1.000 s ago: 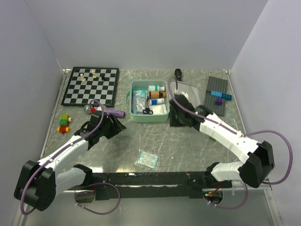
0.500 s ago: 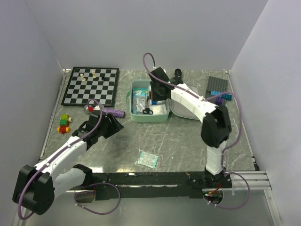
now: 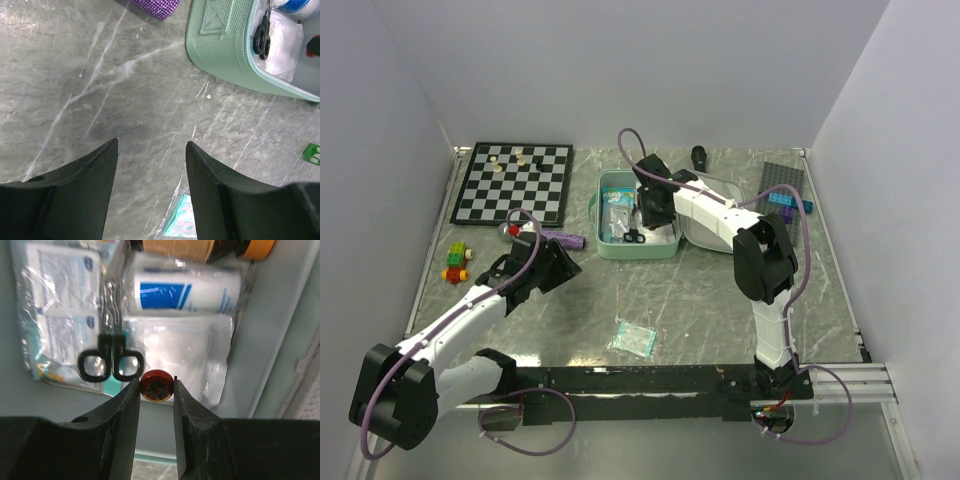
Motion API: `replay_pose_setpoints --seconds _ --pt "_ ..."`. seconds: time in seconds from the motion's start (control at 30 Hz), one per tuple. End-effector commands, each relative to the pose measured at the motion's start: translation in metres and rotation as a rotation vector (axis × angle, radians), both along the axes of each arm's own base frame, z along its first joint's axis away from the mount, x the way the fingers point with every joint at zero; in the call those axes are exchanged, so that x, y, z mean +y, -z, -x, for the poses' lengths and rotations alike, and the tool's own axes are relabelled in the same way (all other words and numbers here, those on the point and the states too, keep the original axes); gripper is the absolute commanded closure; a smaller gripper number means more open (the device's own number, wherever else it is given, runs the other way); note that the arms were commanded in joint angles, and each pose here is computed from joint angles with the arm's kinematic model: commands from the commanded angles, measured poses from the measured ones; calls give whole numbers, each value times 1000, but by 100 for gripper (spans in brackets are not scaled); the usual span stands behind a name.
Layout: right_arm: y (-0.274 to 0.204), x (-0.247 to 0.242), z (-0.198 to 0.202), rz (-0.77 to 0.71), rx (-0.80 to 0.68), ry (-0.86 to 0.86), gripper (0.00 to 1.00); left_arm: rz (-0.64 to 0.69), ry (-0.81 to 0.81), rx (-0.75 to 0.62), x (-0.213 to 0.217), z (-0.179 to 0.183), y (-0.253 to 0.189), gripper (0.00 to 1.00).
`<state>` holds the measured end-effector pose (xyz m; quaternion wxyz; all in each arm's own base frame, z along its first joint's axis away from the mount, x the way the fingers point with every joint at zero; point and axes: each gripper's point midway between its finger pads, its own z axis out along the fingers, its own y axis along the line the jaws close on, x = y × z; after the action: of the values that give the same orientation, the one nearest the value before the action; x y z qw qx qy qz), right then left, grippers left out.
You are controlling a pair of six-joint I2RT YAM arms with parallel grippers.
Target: Organize the medicine kit
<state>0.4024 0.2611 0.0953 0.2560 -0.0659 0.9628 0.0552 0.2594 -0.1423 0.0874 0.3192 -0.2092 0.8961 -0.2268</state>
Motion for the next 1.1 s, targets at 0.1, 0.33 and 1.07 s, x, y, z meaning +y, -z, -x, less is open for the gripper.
replay_pose_setpoints --seconds 0.1,0.33,1.07 --pt "-15 3 3 -37 -19 -5 75 10 -10 -45 -1 -10 -15 39" --pt "-71 6 -1 -99 -103 0 47 18 -7 -51 -2 -10 -20 39" --pt "-32 -41 82 -295 -148 132 32 84 -2 -118 -14 -26 -57 38"
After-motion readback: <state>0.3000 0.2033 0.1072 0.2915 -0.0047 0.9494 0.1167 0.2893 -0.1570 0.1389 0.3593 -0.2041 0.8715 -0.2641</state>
